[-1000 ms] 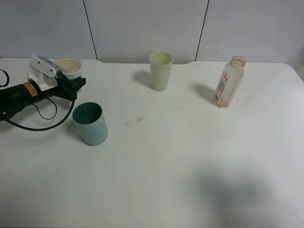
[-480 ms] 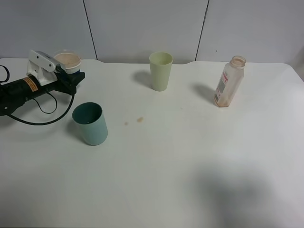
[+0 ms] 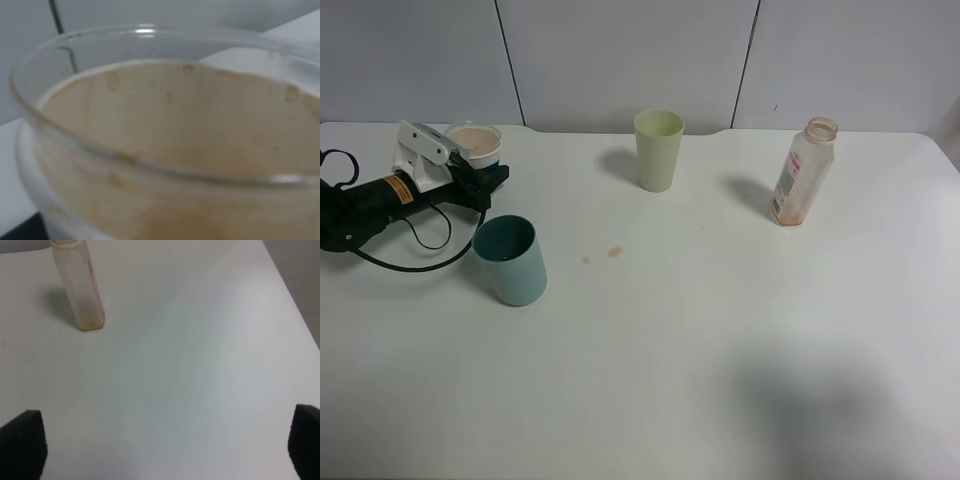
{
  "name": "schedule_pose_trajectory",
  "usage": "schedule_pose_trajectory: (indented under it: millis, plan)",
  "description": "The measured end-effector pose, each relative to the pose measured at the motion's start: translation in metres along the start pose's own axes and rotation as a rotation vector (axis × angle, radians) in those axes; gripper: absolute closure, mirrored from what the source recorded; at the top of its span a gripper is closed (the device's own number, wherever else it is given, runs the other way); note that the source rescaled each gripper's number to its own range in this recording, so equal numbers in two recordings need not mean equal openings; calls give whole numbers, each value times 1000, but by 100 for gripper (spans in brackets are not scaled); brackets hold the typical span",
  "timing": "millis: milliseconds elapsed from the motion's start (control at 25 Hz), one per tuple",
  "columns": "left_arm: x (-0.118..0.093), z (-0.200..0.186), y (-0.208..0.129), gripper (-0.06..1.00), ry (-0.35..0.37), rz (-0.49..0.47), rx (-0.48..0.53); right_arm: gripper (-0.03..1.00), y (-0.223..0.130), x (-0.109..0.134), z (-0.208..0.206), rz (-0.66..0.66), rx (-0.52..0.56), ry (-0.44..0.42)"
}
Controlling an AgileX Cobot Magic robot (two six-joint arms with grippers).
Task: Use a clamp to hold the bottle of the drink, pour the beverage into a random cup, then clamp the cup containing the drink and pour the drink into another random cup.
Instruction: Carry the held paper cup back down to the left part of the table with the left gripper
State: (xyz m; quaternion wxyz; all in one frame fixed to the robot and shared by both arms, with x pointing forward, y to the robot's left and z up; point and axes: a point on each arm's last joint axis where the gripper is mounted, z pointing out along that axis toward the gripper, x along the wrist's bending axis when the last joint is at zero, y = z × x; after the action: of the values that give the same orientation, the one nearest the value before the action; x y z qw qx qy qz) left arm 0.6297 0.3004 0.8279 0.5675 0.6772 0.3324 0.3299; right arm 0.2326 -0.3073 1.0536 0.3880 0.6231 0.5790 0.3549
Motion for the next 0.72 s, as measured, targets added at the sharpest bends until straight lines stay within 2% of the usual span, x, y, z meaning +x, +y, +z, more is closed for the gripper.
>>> schedule_pose_trajectory:
  millis: [720]
  plan:
    - [-15,19,-7,94,-44,-69,-45,-3,0,0,0,0,0,0]
